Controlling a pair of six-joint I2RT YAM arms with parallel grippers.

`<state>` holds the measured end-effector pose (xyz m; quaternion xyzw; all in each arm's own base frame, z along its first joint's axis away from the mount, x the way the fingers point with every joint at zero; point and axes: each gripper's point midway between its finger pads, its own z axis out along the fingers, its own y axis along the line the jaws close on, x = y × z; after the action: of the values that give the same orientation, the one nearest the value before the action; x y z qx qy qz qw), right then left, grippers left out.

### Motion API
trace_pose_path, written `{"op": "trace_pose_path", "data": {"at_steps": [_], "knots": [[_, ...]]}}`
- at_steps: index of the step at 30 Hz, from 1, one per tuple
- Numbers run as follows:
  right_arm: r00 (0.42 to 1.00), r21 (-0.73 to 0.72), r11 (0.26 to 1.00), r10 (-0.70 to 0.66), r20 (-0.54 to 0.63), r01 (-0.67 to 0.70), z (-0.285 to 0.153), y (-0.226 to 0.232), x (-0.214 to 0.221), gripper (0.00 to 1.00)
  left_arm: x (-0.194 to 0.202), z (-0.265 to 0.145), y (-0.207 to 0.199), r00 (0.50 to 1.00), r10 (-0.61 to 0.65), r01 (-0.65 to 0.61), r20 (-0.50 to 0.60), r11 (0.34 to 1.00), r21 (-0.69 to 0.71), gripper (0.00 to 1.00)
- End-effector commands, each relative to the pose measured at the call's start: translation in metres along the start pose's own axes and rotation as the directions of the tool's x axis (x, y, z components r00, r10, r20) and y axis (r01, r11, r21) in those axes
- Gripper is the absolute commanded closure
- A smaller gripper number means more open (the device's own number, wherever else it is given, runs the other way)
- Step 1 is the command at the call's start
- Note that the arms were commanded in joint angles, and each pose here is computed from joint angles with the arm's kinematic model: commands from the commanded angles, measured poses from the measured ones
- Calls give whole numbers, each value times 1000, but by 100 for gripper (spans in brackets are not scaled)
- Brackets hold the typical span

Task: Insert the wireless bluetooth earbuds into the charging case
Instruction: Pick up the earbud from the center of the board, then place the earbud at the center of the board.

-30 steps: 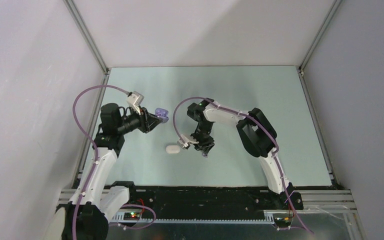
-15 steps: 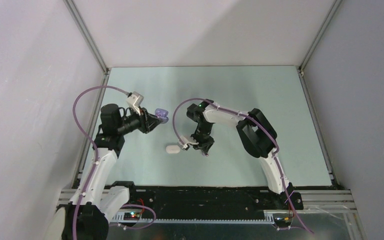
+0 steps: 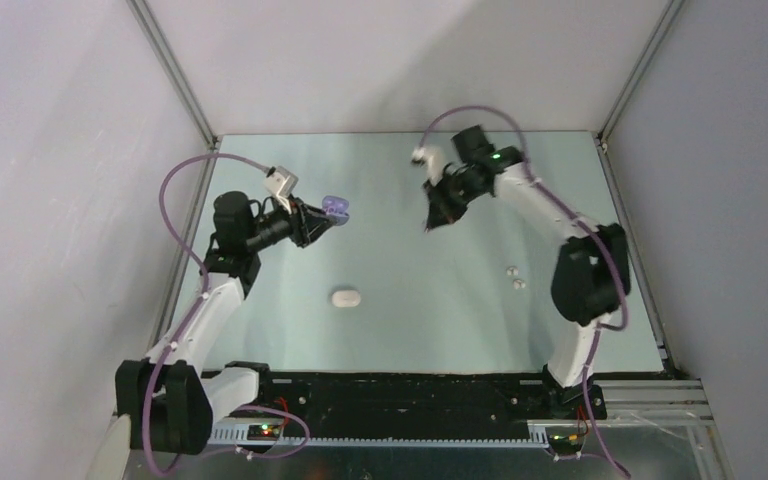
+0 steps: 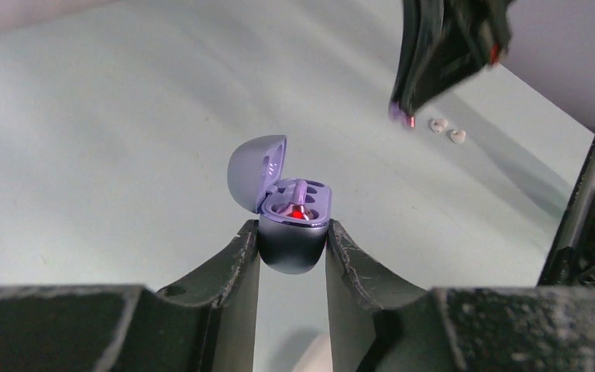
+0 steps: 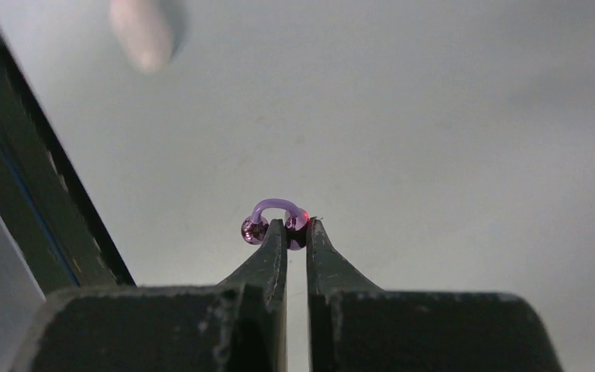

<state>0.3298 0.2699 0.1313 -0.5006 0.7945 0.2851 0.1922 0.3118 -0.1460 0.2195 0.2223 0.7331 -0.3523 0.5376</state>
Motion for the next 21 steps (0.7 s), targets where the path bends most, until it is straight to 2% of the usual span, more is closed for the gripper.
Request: {"op": "trace_pose_path", "data": {"at_steps": [1,4,6,9,12,15,21], "knots": [[859,201,876,342,381,-438,-90,-33,-70,100,-63,20,-8,956,250,-254,151,967,12,100],[744,230,766,430,512,-600,-118,-45,-82,100,-75,35,-10,938,301,-306,174,952,2,100],[701,282,688,457,548,-669,-127,-54,-76,100,-78,44,-13,935,307,-314,176,949,12,100],[661,407,523,548,513,-749,-117,-73,-24,100,-80,49,-8,940,297,-299,166,954,-11,100],[589,455,393,666,458,-799,-100,-84,38,100,-80,48,-4,943,296,-294,154,955,-36,100],[571,493,373,744,347,-786,-72,-79,87,100,-79,45,-4,945,294,-290,140,956,-51,100],[518,519,347,824,228,-781,-39,-80,129,100,-67,41,-4,959,259,-254,116,966,-55,100]]}}
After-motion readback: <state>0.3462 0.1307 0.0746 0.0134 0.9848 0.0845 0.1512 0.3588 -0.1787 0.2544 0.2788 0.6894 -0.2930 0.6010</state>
